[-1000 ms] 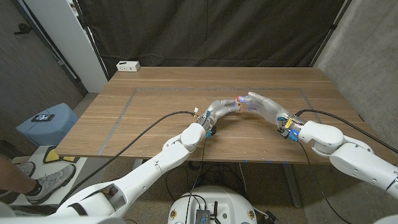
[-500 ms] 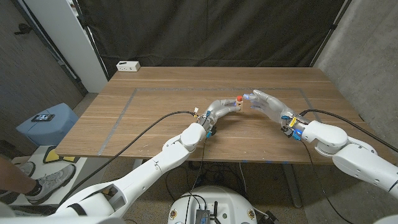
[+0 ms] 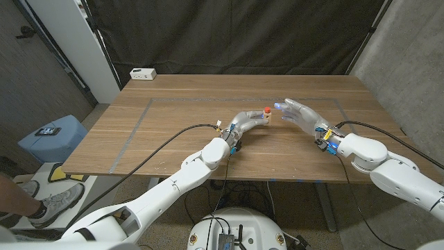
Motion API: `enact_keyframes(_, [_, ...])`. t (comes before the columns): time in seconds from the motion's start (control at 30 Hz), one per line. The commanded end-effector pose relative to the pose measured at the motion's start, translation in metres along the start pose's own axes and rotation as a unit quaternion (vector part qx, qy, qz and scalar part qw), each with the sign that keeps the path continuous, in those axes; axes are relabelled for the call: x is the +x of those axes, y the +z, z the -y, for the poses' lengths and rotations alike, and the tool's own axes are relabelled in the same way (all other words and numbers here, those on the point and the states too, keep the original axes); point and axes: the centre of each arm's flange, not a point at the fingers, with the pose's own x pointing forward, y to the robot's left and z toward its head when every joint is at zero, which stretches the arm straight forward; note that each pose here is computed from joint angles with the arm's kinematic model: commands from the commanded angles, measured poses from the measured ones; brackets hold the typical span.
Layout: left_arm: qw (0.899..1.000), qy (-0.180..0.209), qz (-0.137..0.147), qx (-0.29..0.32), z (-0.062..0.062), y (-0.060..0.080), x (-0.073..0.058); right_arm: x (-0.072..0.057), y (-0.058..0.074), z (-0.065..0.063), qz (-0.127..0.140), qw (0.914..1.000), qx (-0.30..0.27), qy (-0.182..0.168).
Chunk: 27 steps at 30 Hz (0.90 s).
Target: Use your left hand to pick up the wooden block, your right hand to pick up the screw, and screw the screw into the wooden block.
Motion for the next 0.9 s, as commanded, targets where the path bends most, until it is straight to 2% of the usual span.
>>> enact_keyframes(0.03, [1.0,-0.004,0.001,0.0,0.004,0.001,0.001,0.005,-0.007,0.002,-0.002,1.0,0.001,-0.001])
enact_keyframes(0.6, [1.0,-0.004,0.002,0.001,0.004,0.001,-0.002,0.019,-0.009,-0.003,0.002,0.9998,0.002,0.021])
enact_keyframes(0.9, [1.0,-0.002,0.002,0.0,0.004,0.001,-0.004,0.022,-0.009,-0.006,0.004,0.9996,0.003,0.028])
